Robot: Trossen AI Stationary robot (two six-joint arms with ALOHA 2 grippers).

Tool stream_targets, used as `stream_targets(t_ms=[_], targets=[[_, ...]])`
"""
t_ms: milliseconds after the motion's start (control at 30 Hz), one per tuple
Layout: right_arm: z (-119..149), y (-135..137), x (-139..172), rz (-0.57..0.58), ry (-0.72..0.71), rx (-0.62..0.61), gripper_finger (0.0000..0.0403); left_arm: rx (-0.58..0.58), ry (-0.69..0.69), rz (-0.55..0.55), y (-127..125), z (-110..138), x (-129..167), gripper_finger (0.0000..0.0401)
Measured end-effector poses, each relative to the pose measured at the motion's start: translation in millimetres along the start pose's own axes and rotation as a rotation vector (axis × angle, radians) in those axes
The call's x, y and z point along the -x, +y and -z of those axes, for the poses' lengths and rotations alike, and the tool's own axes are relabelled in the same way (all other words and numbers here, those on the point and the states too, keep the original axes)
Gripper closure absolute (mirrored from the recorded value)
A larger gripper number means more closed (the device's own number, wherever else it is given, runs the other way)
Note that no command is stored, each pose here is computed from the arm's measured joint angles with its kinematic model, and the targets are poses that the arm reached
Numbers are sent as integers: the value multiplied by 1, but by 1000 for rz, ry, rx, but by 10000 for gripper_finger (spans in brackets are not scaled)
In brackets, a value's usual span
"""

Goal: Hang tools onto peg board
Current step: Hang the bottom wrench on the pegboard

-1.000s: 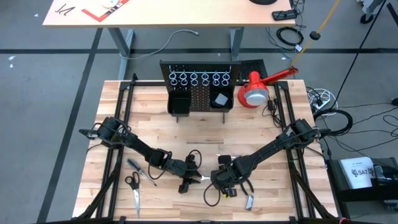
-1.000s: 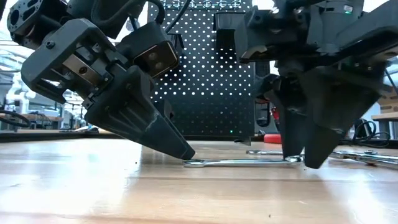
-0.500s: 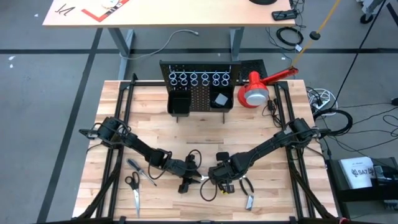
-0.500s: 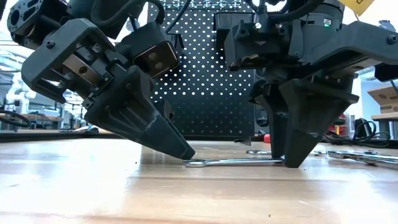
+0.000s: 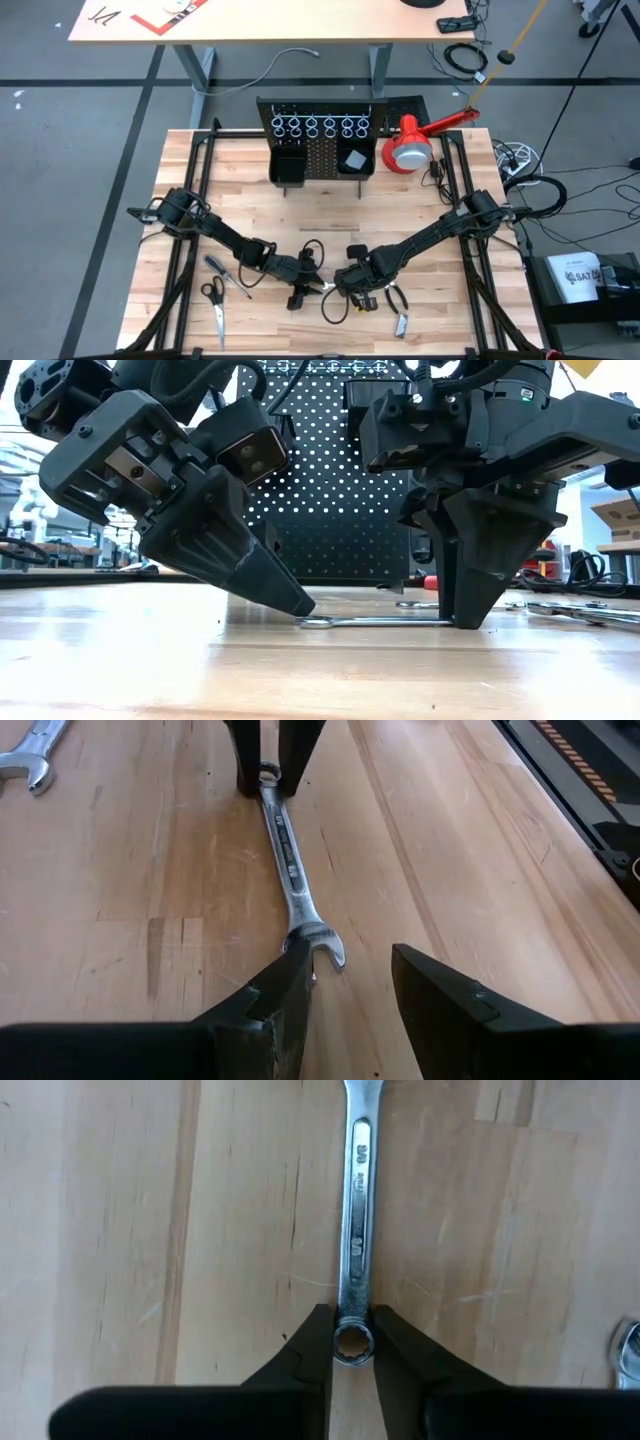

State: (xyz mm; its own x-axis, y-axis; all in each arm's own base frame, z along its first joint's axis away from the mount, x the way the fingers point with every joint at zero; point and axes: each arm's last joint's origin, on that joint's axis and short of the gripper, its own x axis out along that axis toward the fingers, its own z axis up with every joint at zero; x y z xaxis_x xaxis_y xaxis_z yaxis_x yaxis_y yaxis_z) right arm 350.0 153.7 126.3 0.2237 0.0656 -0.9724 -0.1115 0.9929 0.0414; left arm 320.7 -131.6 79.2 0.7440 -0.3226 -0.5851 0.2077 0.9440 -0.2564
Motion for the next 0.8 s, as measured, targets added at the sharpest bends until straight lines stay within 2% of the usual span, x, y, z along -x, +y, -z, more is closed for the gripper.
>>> stream_targets(t_ms=[267,400,600,800], targets=[[0,0,0,19,-6,4,362,-2,-18,6,-1,-3,1,249],[-1,-1,1,25,-22,5,402,-27,-32,9,-2,-8,6,249],[-2,0,5,21,-31,5,399,-34,-56,14,-6,-19,16,249],[-4,2,14,4,-85,16,400,-27,-5,-10,-4,-15,16,249]])
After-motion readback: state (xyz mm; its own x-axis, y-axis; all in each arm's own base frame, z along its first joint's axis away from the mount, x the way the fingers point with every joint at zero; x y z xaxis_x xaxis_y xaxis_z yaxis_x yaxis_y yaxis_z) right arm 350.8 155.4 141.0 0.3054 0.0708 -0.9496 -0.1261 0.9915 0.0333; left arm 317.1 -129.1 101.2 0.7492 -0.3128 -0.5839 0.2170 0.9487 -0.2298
